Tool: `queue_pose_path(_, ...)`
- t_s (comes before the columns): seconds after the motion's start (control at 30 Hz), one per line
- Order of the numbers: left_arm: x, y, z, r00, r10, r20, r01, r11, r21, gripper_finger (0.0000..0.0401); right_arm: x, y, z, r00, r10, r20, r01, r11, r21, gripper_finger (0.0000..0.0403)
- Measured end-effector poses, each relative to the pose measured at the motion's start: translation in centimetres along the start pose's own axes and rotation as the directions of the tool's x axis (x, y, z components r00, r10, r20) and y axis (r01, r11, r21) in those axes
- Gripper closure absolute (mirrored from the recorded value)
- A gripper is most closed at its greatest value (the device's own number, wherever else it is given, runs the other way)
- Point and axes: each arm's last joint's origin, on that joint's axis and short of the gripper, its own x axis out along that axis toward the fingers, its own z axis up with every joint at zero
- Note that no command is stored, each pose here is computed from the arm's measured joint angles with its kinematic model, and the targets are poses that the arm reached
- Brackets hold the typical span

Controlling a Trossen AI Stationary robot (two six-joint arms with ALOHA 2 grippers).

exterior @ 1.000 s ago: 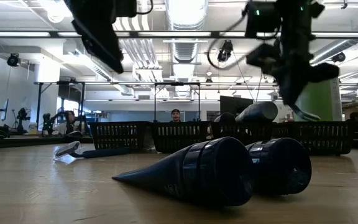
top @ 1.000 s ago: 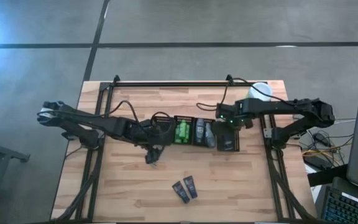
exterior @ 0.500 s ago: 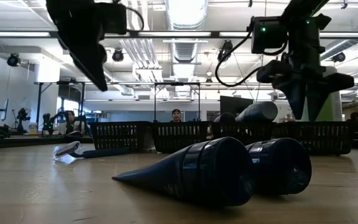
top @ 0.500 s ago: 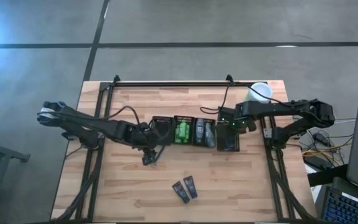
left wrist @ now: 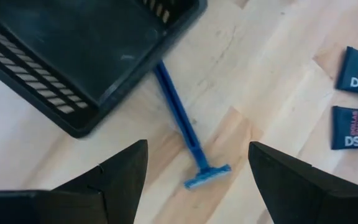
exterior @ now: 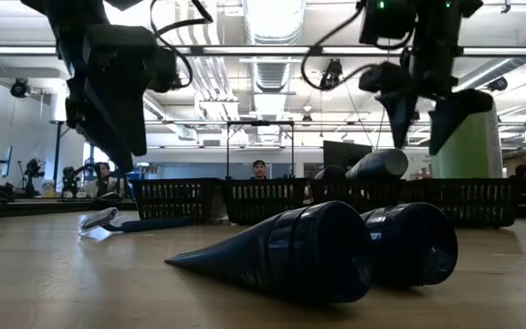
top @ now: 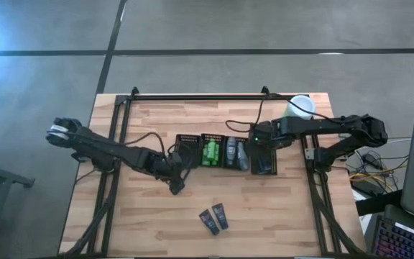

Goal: Pick & Place Travel size toiletries
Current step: Put the razor into the right black bin

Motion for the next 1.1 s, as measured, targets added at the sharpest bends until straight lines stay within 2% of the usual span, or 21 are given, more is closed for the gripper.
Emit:
queue_pose_path(0.37, 4.1, -2.0, -0.5, 0.992, 0.115, -0.047, -0.119, 0.987, -0.107, 0.0119, -2.7, 1.6, 0.0, 0.995, 0.056, 0.085, -0.05, 0.996, -0.071, 0.007)
queue_pose_path(0.67, 8.2, -2.2, -0.2, 0.966, 0.236, -0.11, -0.247, 0.963, -0.105, 0.0122, -5.2, 2.2, -0.1, 0.989, 0.052, 0.141, -0.032, 0.99, -0.14, 0.0057)
queue_pose_path(0.77, 8.8, -2.1, -0.3, 0.955, 0.265, -0.132, -0.278, 0.956, -0.095, 0.0142, -5.6, 2.3, -0.3, 0.987, 0.05, 0.151, -0.026, 0.987, -0.157, 0.0062)
queue_pose_path(0.9, 8.5, -2.3, -0.4, 0.946, 0.277, -0.166, -0.292, 0.954, -0.075, 0.02, -5.7, 2.4, -0.5, 0.988, 0.052, 0.148, -0.024, 0.983, -0.181, 0.0075)
queue_pose_path(1.0, 7.8, -2.7, -0.5, 0.95, 0.263, -0.167, -0.276, 0.959, -0.059, 0.024, -5.6, 2.3, -0.6, 0.988, 0.045, 0.145, -0.018, 0.983, -0.185, 0.0077)
queue_pose_path(1.1, 7.5, -2.9, -0.5, 0.954, 0.248, -0.17, -0.261, 0.964, -0.059, 0.0258, -5.5, 2.3, -0.7, 0.989, 0.04, 0.143, -0.013, 0.982, -0.187, 0.0073)
